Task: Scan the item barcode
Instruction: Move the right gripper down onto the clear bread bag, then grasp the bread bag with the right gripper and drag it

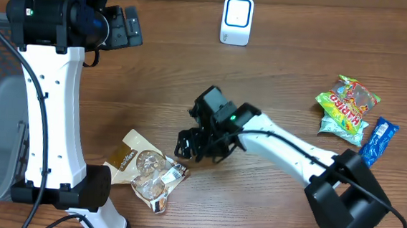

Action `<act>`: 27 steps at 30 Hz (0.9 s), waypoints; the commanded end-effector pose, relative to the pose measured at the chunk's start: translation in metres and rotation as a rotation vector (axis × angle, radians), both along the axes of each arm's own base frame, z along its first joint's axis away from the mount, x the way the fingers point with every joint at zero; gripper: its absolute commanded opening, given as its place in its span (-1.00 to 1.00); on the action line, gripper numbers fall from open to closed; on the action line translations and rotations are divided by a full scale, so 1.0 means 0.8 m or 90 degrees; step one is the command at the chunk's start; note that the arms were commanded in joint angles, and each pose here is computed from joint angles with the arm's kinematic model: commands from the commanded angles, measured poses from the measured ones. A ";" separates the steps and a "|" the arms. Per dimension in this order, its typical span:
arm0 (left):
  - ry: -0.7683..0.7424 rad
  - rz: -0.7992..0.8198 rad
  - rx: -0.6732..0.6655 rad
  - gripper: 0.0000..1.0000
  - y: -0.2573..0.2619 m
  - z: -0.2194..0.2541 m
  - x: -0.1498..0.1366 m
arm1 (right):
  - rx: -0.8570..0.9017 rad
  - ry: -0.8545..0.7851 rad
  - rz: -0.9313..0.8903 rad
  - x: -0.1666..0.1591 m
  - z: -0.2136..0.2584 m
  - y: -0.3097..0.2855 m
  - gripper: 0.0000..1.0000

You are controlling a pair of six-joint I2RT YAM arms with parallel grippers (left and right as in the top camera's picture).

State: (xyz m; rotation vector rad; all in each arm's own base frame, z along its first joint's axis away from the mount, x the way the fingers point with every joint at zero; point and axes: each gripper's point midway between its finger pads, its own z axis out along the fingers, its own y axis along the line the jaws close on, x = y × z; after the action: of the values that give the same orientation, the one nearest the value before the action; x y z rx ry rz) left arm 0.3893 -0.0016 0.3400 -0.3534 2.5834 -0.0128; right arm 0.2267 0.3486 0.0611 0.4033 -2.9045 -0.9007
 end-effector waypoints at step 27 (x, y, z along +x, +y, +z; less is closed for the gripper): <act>-0.003 0.001 -0.001 1.00 -0.005 0.001 0.002 | -0.024 0.150 -0.064 -0.057 -0.053 0.021 -0.92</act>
State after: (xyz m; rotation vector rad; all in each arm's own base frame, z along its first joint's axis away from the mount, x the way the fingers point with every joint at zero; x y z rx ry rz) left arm 0.3893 -0.0016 0.3400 -0.3535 2.5833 -0.0123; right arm 0.1764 0.3666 0.0172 0.1553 -2.7537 -0.8167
